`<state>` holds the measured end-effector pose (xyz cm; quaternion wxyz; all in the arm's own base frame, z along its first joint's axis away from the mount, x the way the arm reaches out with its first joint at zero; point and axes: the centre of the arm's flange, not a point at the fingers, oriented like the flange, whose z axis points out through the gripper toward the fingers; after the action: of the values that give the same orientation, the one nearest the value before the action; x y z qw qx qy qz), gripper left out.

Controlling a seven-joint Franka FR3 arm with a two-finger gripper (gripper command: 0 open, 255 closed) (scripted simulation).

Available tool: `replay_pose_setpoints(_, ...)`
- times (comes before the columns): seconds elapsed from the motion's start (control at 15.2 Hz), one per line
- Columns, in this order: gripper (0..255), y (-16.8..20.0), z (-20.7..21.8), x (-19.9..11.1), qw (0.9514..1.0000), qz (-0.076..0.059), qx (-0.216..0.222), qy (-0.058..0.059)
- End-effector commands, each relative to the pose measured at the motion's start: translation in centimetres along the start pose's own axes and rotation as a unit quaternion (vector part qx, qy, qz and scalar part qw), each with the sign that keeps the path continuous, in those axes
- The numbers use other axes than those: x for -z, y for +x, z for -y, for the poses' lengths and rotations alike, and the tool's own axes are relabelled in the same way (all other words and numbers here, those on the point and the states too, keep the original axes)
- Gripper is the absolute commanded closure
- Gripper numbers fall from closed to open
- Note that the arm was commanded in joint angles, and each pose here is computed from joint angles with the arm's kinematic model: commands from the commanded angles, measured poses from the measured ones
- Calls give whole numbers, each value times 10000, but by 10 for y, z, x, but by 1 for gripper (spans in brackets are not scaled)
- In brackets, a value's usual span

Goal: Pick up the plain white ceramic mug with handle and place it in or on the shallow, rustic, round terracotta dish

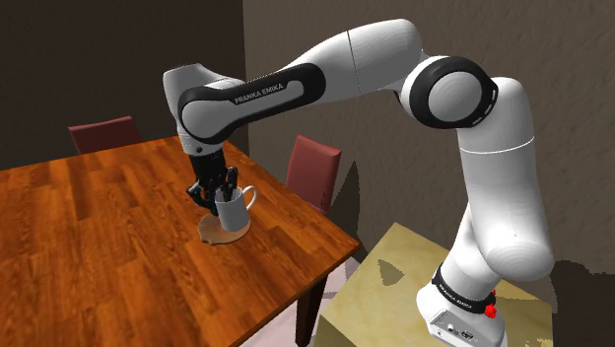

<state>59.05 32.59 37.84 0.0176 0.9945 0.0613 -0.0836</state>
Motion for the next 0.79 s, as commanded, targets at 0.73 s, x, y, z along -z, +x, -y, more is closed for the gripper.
replay_pose_setpoints(0.73,0,0,0,50,10000,0,0,0)
